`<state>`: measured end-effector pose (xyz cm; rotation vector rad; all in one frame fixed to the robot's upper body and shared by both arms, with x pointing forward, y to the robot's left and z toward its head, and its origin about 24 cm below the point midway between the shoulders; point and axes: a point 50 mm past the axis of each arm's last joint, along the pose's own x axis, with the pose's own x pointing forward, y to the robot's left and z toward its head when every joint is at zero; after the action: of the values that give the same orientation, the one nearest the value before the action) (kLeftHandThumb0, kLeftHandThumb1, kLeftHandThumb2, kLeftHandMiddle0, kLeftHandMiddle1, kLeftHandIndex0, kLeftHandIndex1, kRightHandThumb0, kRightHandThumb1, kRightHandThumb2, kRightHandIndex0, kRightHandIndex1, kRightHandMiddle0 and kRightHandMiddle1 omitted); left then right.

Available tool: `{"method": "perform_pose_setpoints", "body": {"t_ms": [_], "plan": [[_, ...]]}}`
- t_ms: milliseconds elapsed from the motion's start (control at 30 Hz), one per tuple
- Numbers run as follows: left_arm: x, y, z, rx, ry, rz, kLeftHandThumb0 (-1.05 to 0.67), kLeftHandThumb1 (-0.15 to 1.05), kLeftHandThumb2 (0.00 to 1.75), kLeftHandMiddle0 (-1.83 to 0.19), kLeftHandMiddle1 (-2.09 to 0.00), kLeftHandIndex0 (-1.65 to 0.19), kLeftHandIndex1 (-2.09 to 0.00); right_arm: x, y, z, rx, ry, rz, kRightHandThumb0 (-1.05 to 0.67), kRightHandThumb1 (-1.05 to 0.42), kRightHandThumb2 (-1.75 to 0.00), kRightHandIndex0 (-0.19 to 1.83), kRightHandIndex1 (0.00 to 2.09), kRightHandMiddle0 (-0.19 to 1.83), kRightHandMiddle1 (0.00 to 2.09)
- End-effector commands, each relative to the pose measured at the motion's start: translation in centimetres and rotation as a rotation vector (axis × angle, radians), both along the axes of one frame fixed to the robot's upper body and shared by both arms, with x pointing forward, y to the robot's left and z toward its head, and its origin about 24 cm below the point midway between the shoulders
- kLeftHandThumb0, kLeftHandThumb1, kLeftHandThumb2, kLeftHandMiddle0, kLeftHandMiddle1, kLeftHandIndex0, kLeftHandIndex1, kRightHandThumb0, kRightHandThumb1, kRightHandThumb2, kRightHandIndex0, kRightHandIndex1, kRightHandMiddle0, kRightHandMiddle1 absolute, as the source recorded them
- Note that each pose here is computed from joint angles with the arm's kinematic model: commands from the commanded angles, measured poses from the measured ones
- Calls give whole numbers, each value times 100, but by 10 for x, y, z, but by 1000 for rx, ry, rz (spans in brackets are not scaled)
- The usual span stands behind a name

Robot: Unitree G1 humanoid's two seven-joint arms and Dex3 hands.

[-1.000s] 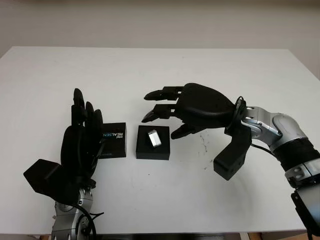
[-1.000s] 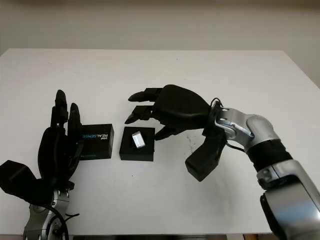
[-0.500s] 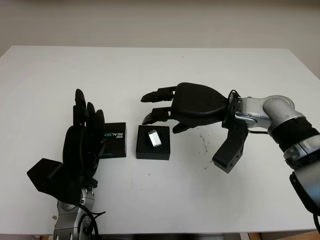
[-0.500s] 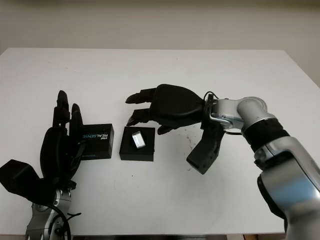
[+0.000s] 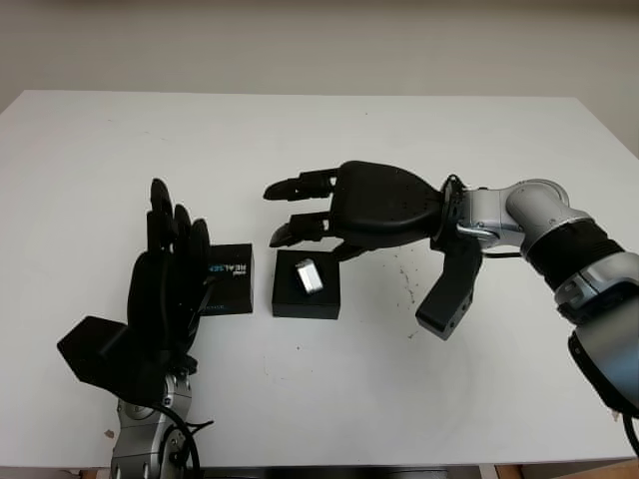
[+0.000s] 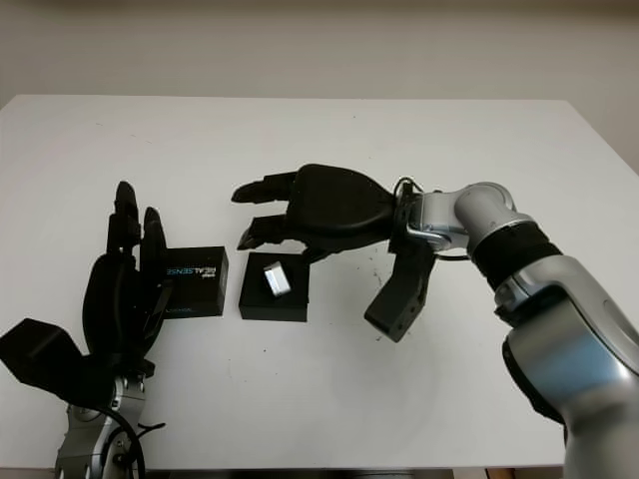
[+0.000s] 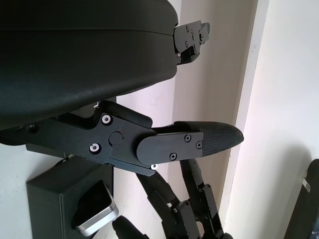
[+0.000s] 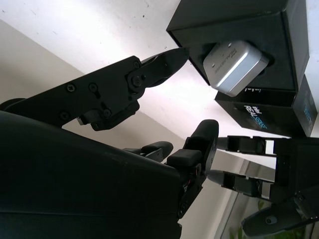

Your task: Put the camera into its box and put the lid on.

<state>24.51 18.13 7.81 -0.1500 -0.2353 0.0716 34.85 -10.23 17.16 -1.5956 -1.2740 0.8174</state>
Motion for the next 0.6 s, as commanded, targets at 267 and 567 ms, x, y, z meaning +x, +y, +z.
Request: {"method": "perform_pose_setpoints", "body": {"t_ms": [267,567], "plan": [[2,-3,3,-10,-17,8,-68,105,44,19,-2,19,-2,-3,6,1,29,-10,60,-35,-85,-5,41,13,35,80],[3,-3,3,-3,-16,9,-68,105,45,19,-1,19,0,-5,7,-11,-17,15,82,-37,-84,-5,40,14,32,90]]}}
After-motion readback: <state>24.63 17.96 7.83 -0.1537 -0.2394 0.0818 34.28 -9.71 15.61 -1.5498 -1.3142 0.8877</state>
